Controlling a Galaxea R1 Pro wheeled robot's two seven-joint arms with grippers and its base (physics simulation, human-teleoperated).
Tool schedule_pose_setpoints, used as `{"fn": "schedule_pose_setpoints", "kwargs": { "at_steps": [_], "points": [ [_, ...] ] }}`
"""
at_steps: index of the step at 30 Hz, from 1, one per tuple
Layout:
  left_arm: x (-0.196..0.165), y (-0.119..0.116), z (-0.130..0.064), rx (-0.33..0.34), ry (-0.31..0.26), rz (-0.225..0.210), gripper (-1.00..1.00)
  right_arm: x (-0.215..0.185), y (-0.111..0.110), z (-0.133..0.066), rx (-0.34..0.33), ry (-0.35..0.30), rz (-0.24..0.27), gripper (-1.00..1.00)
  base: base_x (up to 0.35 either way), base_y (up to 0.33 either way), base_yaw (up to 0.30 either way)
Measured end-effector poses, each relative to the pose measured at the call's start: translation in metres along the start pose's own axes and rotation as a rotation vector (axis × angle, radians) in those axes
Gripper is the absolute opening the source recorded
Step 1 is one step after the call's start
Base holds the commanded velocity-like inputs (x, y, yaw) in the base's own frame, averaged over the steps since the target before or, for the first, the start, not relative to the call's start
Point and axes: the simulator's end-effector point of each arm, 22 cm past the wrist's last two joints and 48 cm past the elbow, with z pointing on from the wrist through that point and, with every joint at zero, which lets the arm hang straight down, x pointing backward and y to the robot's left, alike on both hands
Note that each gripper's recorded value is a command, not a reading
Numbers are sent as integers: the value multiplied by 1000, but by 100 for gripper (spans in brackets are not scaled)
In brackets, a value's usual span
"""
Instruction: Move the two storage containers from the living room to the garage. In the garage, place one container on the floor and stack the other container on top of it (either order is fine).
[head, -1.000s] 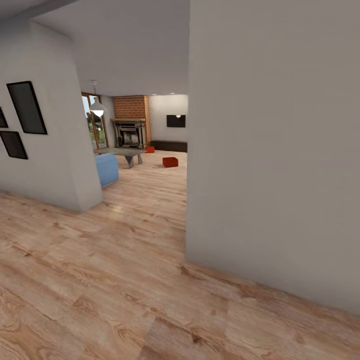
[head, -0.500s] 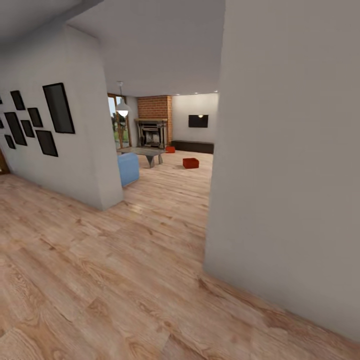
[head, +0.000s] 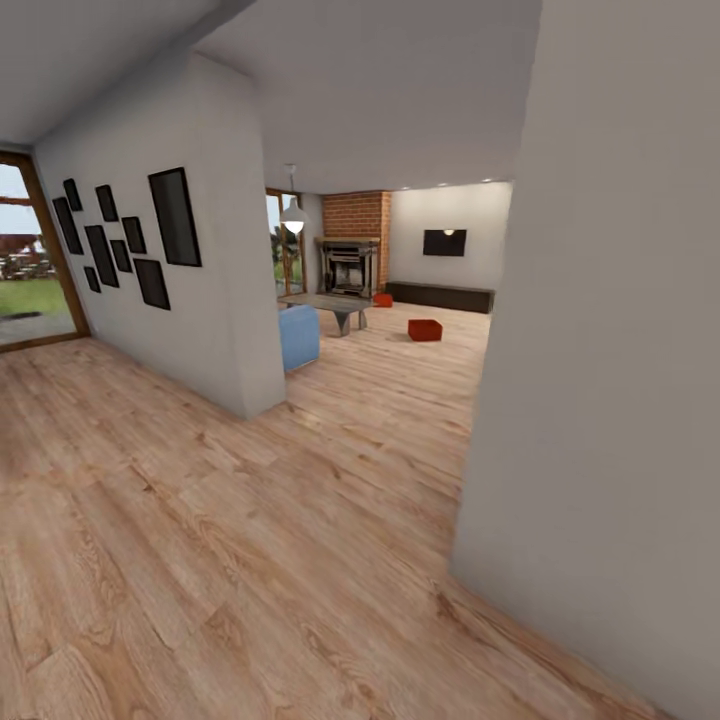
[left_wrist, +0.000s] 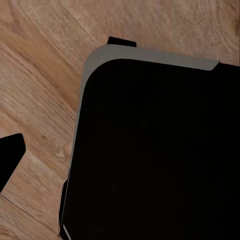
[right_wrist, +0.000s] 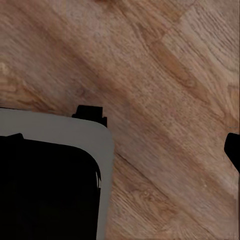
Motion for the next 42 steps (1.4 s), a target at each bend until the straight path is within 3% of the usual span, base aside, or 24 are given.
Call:
{"fn": "schedule_pose_setpoints", "kwargs": {
  "at_steps": [42],
  "points": [
    [0,0,0,0,0,0,100,0,-1,0,2,0,1,100,323,0,269]
  ]
}}
